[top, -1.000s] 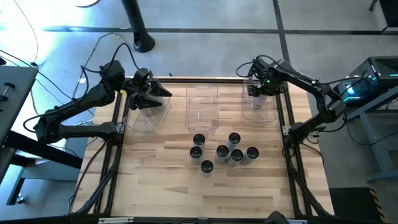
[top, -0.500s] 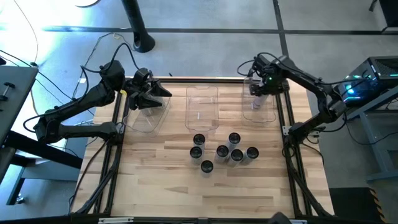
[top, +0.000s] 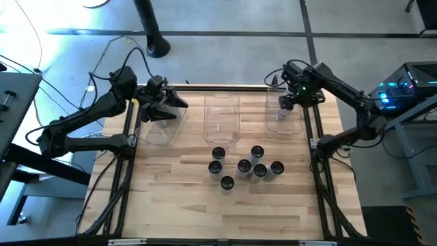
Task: Sort soda cans
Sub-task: Put the white-blue soda can into the top center transparent bin
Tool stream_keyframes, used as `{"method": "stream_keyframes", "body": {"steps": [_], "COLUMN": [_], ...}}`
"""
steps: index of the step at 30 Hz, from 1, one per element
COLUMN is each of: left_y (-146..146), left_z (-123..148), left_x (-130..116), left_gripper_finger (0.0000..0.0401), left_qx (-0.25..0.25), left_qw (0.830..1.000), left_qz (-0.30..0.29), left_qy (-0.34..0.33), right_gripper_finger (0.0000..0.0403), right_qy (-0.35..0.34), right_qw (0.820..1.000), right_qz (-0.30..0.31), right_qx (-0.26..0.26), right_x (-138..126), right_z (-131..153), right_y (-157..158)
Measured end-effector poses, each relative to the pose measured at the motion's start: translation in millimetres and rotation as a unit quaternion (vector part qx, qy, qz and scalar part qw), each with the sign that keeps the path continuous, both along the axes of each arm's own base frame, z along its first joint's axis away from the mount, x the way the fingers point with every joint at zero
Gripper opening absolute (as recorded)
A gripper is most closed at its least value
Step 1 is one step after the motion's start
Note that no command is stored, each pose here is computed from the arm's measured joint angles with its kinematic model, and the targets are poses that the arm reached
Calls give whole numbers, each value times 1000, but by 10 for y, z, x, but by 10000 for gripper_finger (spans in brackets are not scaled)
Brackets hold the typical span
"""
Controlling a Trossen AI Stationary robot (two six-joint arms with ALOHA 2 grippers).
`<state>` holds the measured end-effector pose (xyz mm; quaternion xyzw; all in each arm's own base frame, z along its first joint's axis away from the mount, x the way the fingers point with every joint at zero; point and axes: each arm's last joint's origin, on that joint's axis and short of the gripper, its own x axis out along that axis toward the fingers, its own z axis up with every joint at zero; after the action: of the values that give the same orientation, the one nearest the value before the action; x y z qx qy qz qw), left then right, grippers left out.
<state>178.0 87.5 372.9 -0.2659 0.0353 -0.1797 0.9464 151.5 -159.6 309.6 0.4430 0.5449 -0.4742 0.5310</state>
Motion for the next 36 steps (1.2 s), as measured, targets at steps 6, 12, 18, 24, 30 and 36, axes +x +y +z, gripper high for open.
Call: {"method": "stream_keyframes", "body": {"steps": [6,12,18,24,30,36], "left_y": [0,0,0,0,6,16], "left_z": [-1,0,-1,-2,-4,-6], "left_x": [0,0,0,0,3,6], "left_gripper_finger": [385,385,385,385,385,385], "left_qx": [0,-4,-5,-8,-15,-24], "left_qw": [1000,1000,1000,1000,1000,999], "left_qz": [0,0,0,0,11,29], "left_qy": [0,2,2,3,6,9], "right_gripper_finger": [309,309,309,309,309,309], "right_qy": [-25,-43,-55,-104,-146,-162], "right_qw": [1000,998,995,987,973,960], "right_qz": [10,39,80,125,179,228], "right_qx": [-13,-6,-7,9,15,24], "right_x": [19,126,257,439,623,682], "right_z": [105,113,115,122,137,170], "right_y": [185,306,451,646,904,1195]}}
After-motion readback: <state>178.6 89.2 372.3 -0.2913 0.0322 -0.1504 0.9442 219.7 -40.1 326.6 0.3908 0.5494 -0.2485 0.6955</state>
